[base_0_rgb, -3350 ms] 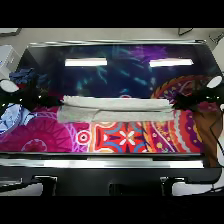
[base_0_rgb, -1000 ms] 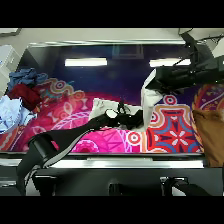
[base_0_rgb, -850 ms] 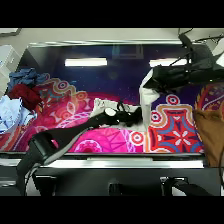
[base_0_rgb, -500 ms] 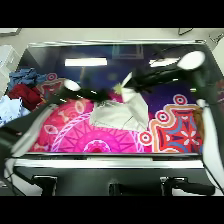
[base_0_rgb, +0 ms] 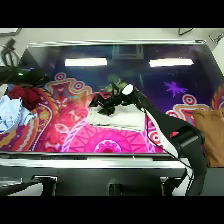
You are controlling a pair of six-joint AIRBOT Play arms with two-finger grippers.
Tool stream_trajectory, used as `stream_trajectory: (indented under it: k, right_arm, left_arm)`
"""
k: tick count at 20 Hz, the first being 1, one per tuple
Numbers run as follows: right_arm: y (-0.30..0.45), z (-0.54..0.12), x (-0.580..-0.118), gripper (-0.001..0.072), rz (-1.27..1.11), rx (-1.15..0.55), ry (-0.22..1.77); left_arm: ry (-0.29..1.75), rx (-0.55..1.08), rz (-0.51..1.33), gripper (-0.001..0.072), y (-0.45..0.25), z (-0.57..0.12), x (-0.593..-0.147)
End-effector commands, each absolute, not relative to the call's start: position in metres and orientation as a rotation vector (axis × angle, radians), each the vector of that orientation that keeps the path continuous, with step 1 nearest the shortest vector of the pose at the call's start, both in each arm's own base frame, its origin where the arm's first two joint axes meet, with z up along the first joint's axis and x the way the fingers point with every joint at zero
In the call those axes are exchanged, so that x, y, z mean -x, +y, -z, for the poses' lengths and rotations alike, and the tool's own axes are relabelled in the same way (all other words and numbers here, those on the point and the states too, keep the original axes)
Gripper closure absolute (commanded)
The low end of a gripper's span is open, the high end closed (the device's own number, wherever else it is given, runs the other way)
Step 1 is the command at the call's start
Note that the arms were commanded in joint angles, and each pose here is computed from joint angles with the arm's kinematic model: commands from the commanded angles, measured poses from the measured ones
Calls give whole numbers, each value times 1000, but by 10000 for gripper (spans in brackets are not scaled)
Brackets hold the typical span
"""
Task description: Fold the clothes and pants, and hang the long-sleeved shirts on hangers.
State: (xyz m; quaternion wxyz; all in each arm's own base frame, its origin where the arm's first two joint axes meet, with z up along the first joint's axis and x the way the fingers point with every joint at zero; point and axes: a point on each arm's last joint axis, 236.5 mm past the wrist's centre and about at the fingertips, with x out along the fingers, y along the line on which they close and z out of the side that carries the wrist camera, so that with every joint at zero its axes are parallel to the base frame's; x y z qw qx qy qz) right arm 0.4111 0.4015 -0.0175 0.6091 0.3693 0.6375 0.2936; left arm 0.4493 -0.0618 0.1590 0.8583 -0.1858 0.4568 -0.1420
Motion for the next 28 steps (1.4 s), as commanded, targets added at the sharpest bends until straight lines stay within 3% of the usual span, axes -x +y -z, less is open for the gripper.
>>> stream_trajectory:
  k: [1,4,7,8,11,14,17,18,20,21,22,23,28]
  right_arm:
    - [353,-9,-448,17,-683,-905,1383]
    - [213,-41,-473,18,-527,-757,1312]
    - [52,-3,-428,36,-129,-560,1514]
    - [30,15,-405,37,-75,-550,1601]
    - [56,65,-365,85,-174,-699,1700]
    - [120,85,-375,89,-363,-891,1561]
    - [148,91,-380,113,-435,-942,1532]
    - [152,93,-381,168,-433,-944,1534]
    - [157,95,-381,401,-434,-939,1534]
    - [160,91,-383,454,-452,-951,1524]
    - [160,82,-387,629,-486,-961,1498]
    - [156,67,-397,670,-520,-966,1453]
    - [58,-58,-455,670,-514,-875,1145]
  left_arm:
    - [899,348,277,665,-48,-188,-434]
    - [894,329,286,665,-48,-189,-433]
    - [894,329,288,665,-49,-189,-433]
    - [894,329,288,665,-49,-189,-433]
    - [894,330,288,665,-50,-189,-433]
    - [897,347,280,665,-50,-189,-433]
    - [896,353,287,665,-51,-190,-433]
    - [895,356,290,665,-52,-191,-433]
    - [893,362,297,665,-54,-192,-433]
    - [892,366,300,665,-55,-192,-433]
    - [892,366,300,665,-55,-192,-433]
    - [892,366,300,665,-55,-192,-433]
    - [892,366,300,665,-55,-192,-433]
